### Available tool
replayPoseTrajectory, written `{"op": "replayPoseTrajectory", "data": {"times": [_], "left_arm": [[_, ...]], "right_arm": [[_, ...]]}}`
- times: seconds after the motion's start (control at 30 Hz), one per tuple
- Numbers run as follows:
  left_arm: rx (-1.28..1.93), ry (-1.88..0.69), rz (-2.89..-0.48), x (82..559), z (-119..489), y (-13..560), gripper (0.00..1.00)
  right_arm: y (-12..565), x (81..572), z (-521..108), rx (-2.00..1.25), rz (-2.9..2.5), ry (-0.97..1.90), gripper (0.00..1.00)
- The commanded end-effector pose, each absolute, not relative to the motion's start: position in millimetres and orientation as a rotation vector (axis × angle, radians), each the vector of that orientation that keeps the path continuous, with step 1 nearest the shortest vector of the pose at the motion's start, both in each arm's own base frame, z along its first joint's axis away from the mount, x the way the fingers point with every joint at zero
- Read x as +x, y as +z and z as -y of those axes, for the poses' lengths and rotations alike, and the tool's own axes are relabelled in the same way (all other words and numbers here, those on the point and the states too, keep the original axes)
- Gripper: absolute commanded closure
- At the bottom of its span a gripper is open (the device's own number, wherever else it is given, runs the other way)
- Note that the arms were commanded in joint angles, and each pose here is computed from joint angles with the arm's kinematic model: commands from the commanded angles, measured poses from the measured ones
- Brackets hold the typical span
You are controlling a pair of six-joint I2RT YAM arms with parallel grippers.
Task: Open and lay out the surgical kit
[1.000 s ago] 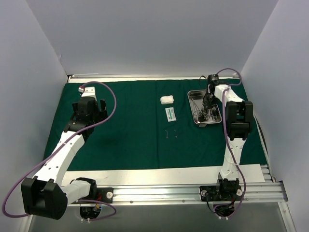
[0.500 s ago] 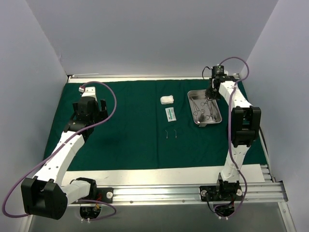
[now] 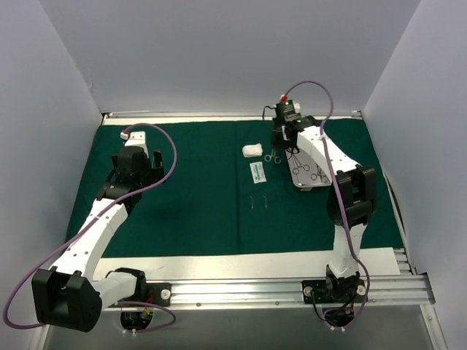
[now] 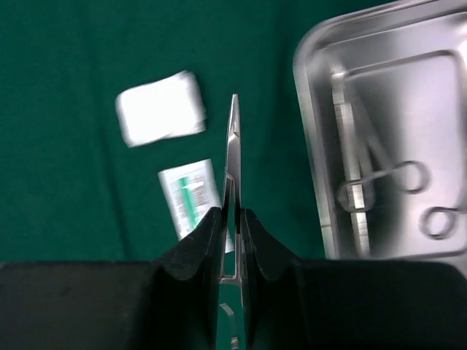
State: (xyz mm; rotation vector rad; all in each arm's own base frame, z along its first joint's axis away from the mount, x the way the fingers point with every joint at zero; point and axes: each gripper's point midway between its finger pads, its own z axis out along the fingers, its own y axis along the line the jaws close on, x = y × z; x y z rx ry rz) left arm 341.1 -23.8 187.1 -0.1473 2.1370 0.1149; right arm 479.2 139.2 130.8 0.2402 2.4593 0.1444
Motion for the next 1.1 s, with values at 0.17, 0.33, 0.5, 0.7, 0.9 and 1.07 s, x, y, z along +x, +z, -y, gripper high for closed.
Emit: {"op": "replayPoseTrajectory", "data": {"times": [0.17,0.33,0.5,0.7,0.9,1.07], "left_arm": [[-0.173,0.092,-2.063,344.7,24.1,204.8,0.02],[-0.194,0.117,-2.055,342.9,19.1,206.8,0.03],[-0.199,0.123,-2.052,341.9,18.2,208.3,0.03],[-0.203,0.127,-2.046,339.9,16.7,209.9,0.03],[-0.207,0.128,-2.041,339.5,16.2,211.4,0.03],[-0.21,0.132,-2.04,338.7,15.0,211.5,0.03]], "right_arm": [[161.5,465.6,-235.1,0.147,-2.371,0.298,1.0],[138.1,462.4,-280.7,0.077,-2.39,0.299,1.0],[118.4,464.9,-312.3,0.047,-2.385,0.309,1.0],[97.3,473.6,-325.4,0.059,-2.379,0.302,1.0],[73.4,478.6,-329.5,0.059,-2.388,0.279,1.0],[58.0,480.5,-332.5,0.059,-2.404,0.272,1.0]]}}
